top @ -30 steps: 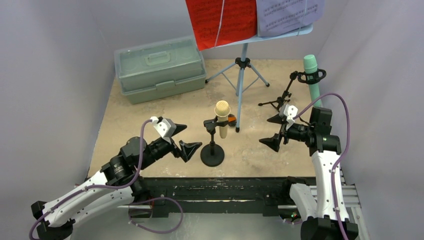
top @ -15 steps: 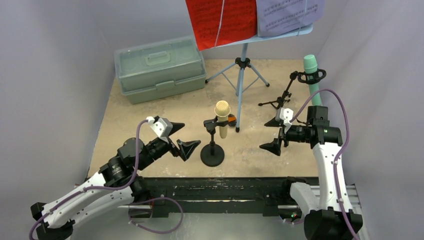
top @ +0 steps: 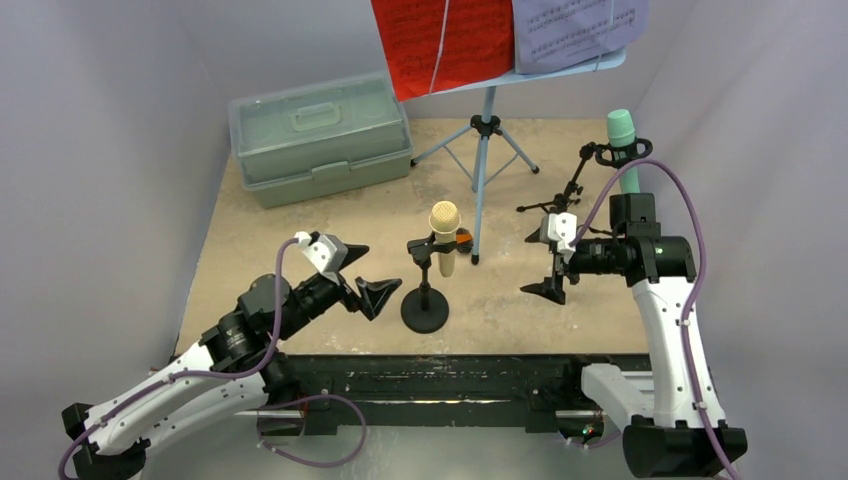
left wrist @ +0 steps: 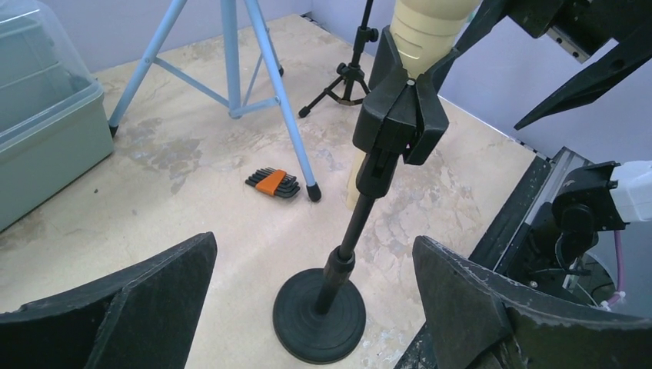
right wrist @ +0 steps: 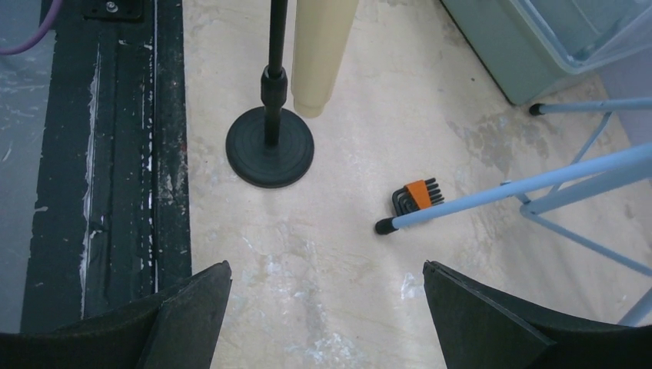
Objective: Pack up the instrument practice props
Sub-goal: Remove the microphone from the microphone stand, then place the microphone at the center of the board.
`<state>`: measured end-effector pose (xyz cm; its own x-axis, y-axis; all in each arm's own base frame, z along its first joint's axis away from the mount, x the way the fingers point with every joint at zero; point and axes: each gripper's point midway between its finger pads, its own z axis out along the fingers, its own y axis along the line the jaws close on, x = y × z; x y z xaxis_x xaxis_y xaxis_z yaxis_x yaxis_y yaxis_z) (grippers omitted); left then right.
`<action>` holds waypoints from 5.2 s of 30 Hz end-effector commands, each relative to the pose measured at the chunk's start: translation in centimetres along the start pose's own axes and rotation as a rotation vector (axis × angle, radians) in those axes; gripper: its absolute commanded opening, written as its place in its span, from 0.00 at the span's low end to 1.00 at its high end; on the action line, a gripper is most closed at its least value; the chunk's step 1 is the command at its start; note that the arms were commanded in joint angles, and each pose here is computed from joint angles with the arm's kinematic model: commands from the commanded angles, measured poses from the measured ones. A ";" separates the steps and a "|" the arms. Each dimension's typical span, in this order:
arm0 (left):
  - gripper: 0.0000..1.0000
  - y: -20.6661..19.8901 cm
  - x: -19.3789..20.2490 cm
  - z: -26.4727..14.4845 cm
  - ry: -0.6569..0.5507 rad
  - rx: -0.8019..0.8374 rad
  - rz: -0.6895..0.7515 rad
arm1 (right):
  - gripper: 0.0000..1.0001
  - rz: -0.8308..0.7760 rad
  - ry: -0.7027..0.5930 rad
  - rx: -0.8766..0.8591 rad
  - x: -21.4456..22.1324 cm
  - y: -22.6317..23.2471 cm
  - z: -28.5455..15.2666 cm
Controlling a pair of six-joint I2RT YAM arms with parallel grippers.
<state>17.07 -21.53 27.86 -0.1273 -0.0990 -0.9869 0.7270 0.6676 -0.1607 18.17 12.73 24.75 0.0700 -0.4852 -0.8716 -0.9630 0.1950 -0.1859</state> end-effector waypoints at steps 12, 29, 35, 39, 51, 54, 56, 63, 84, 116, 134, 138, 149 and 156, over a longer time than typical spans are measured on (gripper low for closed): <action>1.00 0.2 -0.2 0.6 -0.014 -0.026 -0.045 | 0.99 -0.129 -0.017 -0.049 -5.5 -2.9 1.2; 1.00 -1.1 0.3 0.8 -0.025 0.064 -0.010 | 0.99 -0.218 -0.086 -0.153 -9.1 -2.6 4.1; 1.00 -0.8 -0.1 1.0 -0.058 0.050 0.001 | 0.99 -0.217 -0.093 -0.146 -10.1 -3.5 5.2; 1.00 -0.3 0.3 1.2 -0.047 0.021 0.001 | 0.99 -0.200 -0.104 -0.142 -10.6 -3.8 5.8; 1.00 -1.8 -2.6 1.6 -0.164 0.109 0.122 | 0.99 -0.181 -0.135 -0.181 -12.8 -3.6 7.9; 1.00 -2.6 -3.1 2.4 -0.180 0.153 0.141 | 0.99 -0.181 -0.165 -0.211 -14.1 -3.1 7.7; 1.00 -3.6 -3.2 2.9 -0.185 0.203 0.157 | 0.99 -0.166 -0.191 -0.243 -14.8 -2.5 7.6; 1.00 -4.3 -3.7 4.5 -0.211 0.231 0.197 | 0.98 -0.085 -0.274 -0.347 -16.4 -0.6 7.7; 0.71 -4.3 -6.6 5.5 -0.350 0.203 0.154 | 0.70 -0.040 -0.305 -0.363 -17.6 -0.8 8.3; 0.77 -4.0 -5.9 5.1 -0.283 0.190 0.096 | 0.15 -0.036 -0.324 -0.179 -16.4 -0.8 1.9; 0.98 -1.2 -5.3 -0.4 -0.219 0.049 -0.091 | 0.13 0.083 -0.299 -0.088 -12.0 1.3 0.5; 0.98 -1.2 -4.4 -1.5 -0.219 0.056 -0.156 | 0.13 0.114 -0.304 -0.095 -11.5 1.8 0.5; 1.00 -3.8 1.1 -0.9 -0.080 0.211 -0.195 | 0.13 0.187 -0.305 -0.135 -9.9 2.5 1.5; 1.00 -4.9 4.0 0.7 -0.008 0.270 -0.222 | 0.13 0.197 -0.303 -0.155 -8.7 3.2 2.1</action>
<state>14.32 -24.59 23.94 -0.2836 -0.1912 -0.9397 0.8013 0.4911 -0.3418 15.81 19.15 30.07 -0.1103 -0.2059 -0.9723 -0.9845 0.1568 0.0785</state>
